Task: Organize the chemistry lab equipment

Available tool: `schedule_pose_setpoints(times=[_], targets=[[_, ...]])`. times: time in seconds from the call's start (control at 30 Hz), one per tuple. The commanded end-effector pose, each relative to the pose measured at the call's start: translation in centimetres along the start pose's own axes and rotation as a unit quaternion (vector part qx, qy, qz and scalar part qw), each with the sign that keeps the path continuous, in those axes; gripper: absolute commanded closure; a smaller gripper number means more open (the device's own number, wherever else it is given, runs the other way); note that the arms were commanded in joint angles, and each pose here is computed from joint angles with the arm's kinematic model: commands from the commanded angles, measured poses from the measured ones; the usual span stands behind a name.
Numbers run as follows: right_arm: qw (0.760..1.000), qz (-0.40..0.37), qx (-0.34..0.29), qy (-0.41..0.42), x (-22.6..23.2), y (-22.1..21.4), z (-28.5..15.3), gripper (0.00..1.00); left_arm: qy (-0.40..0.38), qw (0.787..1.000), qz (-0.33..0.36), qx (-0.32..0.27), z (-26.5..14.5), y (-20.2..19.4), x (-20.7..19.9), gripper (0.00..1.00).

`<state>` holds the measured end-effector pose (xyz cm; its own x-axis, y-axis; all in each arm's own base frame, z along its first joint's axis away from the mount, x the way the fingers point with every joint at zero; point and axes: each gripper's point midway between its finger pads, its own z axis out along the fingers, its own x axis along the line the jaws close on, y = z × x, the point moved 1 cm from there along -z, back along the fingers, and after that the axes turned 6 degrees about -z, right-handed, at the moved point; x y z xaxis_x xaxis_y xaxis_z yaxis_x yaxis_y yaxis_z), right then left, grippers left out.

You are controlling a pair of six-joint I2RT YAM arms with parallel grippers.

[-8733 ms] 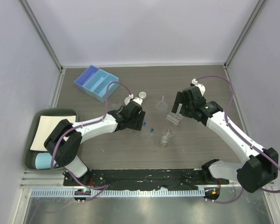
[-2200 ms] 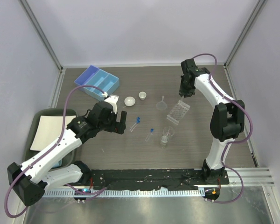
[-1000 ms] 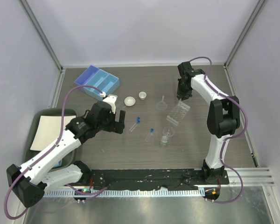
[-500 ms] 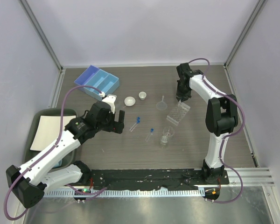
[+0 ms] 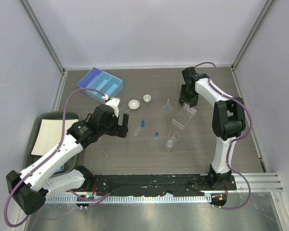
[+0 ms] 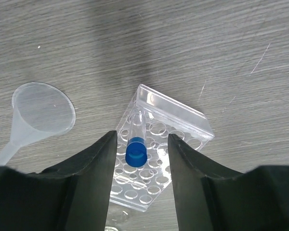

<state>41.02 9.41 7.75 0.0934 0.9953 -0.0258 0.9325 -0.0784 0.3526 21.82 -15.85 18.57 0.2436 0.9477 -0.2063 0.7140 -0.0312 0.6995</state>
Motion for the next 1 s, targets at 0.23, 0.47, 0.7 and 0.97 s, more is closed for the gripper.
schedule_pose_setpoints(times=[0.23, 0.47, 0.7, 0.97], targets=[[0.997, 0.003, -0.077, -0.011, 0.0, 2.6, -6.1, 0.43, -0.004, 1.0, -0.004, -0.004, 0.9, 0.7, -0.5, 0.0], [0.987, -0.007, -0.156, -0.018, -0.2, 3.0, -12.5, 0.42, 0.014, 0.999, -0.023, 0.041, 3.6, 0.1, -1.2, 0.02], [0.984, -0.027, -0.177, 0.012, 0.4, 0.8, -14.8, 0.41, 0.04, 0.998, -0.029, 0.045, 6.9, 0.5, -2.3, 0.07], [0.977, -0.025, -0.198, 0.072, 1.5, -1.8, -17.6, 0.41, 0.114, 0.992, -0.035, 0.052, 11.4, 0.2, -1.1, 0.21]])
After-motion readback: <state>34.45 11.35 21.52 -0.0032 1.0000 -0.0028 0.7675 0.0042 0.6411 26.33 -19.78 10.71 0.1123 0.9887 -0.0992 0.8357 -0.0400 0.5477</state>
